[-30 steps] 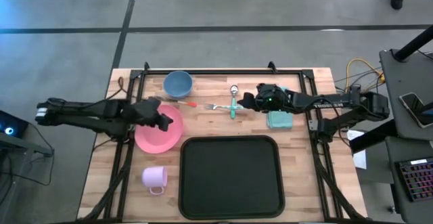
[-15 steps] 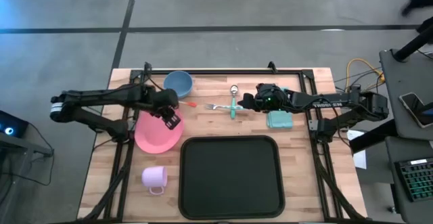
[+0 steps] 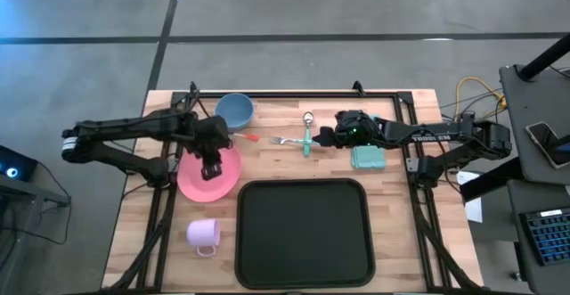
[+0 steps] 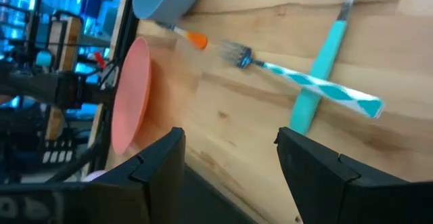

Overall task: Set up tray
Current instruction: Put the pink plate on the black tray

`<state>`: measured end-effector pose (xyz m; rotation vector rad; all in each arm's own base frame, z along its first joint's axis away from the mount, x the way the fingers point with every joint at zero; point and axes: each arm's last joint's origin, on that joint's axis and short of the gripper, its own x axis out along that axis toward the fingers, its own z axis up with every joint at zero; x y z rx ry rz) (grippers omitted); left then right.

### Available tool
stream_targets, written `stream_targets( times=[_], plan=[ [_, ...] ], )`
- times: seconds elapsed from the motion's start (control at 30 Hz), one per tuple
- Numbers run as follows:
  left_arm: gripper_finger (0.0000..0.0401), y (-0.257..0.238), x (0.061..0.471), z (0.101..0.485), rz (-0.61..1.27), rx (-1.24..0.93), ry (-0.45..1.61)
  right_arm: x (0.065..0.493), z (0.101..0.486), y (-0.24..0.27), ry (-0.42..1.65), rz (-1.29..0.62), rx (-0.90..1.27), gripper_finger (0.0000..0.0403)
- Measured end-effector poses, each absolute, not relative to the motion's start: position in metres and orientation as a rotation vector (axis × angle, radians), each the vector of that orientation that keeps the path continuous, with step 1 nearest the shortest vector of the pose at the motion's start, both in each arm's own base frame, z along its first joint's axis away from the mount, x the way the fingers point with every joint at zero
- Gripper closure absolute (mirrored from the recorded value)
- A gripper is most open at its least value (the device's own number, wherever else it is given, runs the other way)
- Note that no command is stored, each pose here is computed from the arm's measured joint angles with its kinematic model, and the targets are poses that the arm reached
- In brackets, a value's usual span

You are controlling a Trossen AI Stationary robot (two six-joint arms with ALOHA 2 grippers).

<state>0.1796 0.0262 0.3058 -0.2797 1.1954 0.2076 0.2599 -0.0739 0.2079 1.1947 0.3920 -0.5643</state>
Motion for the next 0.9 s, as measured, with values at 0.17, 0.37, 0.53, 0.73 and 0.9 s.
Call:
stream_targets(
  times=[0.17,0.37,0.53,0.73,0.9],
  plan=[
    [0.0309,0.025,0.173,0.305,0.209,-0.260,1.224,0.263,0.205,-0.073,0.404,-0.544,1.247,0.0183],
    [0.0309,0.024,0.165,0.291,0.253,-0.308,1.261,0.282,0.191,-0.076,0.379,-0.458,1.318,0.0183],
    [0.0309,0.021,0.153,0.271,0.324,-0.405,1.301,0.303,0.176,-0.082,0.262,-0.395,1.401,0.0183],
    [0.0309,0.011,0.136,0.260,0.343,-0.489,1.198,0.343,0.158,-0.084,0.398,-0.232,1.394,0.0183],
    [0.0309,0.006,0.121,0.245,0.375,-0.586,1.126,0.379,0.156,-0.094,0.376,-0.216,1.383,0.0183]
  ],
)
